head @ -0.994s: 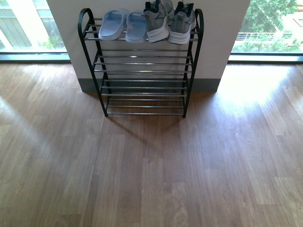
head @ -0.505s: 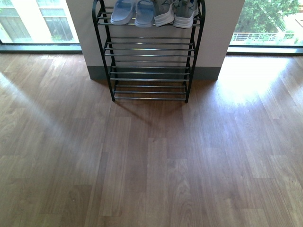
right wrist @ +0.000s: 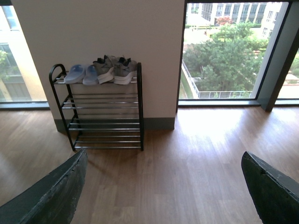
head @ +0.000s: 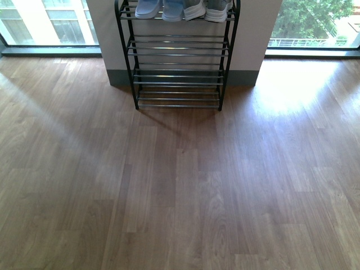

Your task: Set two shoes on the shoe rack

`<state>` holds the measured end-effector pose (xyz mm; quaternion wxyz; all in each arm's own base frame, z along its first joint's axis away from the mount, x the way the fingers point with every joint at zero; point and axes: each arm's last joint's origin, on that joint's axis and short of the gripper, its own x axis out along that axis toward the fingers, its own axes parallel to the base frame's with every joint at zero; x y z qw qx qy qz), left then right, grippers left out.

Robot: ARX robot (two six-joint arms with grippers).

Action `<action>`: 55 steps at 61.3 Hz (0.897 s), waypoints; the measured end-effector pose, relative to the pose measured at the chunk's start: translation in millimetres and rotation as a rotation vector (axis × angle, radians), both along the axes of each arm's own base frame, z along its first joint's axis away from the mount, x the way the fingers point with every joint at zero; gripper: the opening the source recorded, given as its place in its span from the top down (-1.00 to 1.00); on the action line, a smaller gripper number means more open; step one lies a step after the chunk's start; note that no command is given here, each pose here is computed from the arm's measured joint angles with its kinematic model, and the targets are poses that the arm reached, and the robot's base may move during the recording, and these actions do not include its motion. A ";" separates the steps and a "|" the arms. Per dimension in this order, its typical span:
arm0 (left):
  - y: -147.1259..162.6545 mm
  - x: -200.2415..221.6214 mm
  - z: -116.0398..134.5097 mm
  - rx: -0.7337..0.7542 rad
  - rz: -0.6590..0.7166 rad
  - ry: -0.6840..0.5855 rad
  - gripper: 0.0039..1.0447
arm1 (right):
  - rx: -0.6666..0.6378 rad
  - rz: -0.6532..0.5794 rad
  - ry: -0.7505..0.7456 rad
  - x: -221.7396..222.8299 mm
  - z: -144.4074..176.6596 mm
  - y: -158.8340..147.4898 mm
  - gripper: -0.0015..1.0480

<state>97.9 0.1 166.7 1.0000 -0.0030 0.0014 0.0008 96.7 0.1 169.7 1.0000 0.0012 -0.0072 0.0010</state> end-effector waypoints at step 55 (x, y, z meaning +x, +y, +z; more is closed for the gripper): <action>0.0 0.0 0.0 0.000 0.000 0.000 -0.83 | 0.000 -0.001 0.000 0.0 0.0 0.0 -0.82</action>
